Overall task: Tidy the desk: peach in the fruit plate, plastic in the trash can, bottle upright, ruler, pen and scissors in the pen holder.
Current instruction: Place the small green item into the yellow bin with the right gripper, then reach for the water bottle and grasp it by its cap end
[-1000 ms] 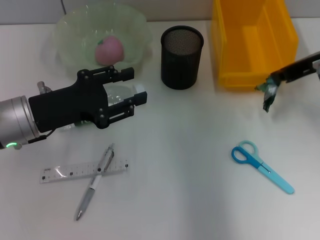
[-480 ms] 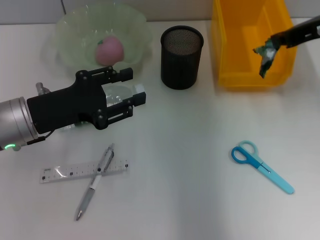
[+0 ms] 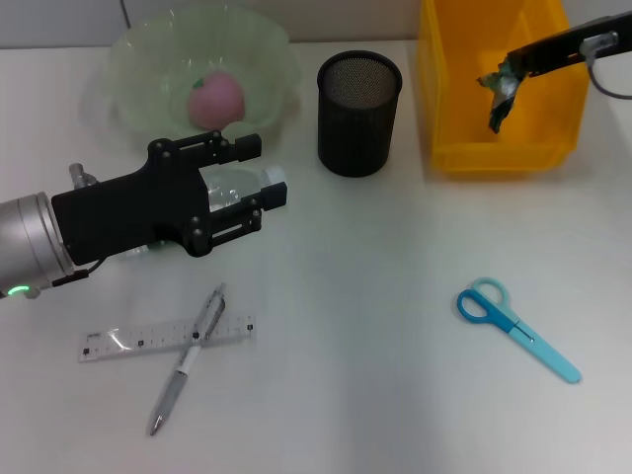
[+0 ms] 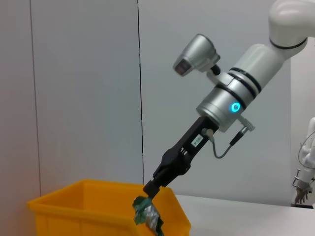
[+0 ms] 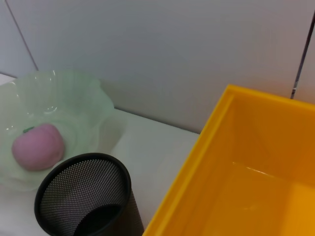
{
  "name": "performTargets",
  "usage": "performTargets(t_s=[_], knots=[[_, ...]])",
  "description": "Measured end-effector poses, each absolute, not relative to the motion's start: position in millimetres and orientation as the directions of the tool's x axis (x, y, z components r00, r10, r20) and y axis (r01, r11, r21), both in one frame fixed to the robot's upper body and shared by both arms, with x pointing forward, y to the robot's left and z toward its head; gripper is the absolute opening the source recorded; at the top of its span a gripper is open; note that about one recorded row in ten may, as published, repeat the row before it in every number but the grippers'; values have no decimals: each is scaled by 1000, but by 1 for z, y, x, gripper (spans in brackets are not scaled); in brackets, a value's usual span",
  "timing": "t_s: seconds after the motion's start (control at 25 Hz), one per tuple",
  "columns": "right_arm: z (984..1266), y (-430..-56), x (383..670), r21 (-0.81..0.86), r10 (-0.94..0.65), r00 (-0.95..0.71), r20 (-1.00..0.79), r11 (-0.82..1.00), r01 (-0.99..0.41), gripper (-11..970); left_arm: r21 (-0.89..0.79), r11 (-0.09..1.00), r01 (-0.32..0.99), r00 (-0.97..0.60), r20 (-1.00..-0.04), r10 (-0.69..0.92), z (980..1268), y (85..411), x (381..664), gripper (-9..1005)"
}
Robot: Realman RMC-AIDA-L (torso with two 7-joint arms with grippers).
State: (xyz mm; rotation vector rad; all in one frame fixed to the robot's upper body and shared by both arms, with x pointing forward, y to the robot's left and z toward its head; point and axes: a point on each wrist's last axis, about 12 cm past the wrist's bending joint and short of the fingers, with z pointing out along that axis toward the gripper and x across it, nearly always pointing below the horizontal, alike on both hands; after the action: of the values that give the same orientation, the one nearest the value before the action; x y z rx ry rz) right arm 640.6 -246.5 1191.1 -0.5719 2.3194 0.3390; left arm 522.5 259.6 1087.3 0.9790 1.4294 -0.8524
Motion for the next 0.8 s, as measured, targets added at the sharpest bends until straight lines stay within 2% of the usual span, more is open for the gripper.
performTargets(t_s=[0.32,0.48,0.8], knots=[[1182,-246,648,79,-283,-649,-706,879,-469,122,32,389,921,-5,-996,95,1087,260,522,582],[1180,-247,647,88,-267,-647,-714,882,-462,161,32,389,921,-5,-995,95,1087,260,522,582],[1181,-254,624,276,-78,-532,-843,786,-553,237,27,393,919,-11,-996,93,1086,261,520,582]])
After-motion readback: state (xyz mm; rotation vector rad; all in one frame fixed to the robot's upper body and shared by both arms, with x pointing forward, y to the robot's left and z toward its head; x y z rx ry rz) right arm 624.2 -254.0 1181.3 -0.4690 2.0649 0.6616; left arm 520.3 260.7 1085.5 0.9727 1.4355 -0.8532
